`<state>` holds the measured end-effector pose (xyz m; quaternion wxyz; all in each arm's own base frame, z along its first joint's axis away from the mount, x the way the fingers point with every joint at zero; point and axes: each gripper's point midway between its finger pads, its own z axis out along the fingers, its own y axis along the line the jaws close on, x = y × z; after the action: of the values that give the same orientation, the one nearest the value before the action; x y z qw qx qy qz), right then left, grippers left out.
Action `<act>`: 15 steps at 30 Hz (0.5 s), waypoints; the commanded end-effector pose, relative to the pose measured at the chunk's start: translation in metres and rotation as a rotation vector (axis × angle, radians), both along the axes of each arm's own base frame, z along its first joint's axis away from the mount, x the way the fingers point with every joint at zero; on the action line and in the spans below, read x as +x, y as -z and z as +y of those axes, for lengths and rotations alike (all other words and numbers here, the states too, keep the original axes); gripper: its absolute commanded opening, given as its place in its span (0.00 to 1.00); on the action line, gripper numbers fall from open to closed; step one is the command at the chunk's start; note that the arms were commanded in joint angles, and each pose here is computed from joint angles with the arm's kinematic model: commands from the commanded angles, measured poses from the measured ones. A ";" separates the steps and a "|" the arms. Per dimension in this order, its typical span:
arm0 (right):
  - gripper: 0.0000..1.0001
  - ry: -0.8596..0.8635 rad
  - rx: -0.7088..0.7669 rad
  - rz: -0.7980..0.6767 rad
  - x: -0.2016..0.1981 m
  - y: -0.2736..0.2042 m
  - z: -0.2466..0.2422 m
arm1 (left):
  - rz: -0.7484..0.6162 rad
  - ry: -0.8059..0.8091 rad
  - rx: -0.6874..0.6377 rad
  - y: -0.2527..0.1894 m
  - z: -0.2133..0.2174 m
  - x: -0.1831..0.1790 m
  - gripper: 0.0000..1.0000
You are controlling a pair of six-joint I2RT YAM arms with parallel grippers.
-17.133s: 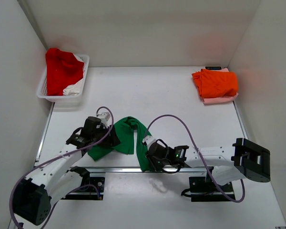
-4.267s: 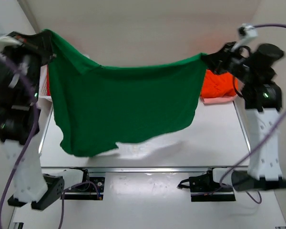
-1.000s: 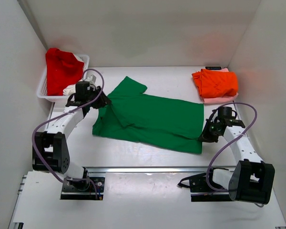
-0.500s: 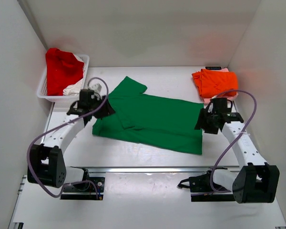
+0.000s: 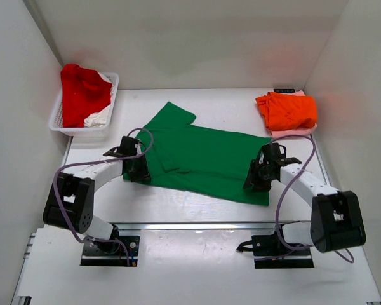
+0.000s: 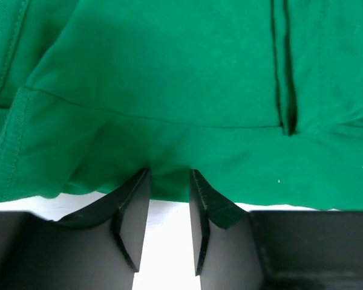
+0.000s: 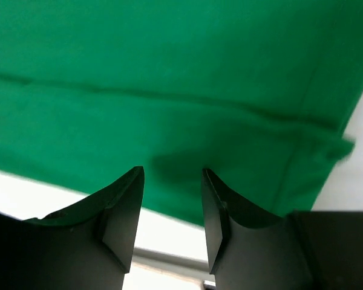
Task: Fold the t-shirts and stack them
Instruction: Fold the flattened tshirt in 1/3 of the way
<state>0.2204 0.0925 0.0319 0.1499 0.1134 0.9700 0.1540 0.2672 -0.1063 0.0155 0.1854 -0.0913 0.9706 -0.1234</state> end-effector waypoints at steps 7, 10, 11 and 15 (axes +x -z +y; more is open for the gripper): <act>0.40 -0.040 -0.043 -0.010 0.054 0.020 -0.010 | 0.129 -0.004 0.086 0.010 0.023 -0.058 0.41; 0.41 -0.073 -0.068 -0.017 0.066 0.020 -0.008 | 0.129 0.002 0.095 0.006 0.027 -0.071 0.39; 0.40 -0.084 -0.071 -0.028 0.073 0.017 -0.006 | 0.130 -0.004 0.094 0.005 0.029 -0.072 0.40; 0.42 -0.116 -0.090 -0.007 0.074 0.010 -0.004 | 0.115 0.030 0.064 -0.011 0.022 -0.081 0.40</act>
<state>0.2861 0.0963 0.0230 0.1364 0.0786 0.9758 0.1517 0.1990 -0.0879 0.0158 0.1361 -0.0862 0.9823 -0.0955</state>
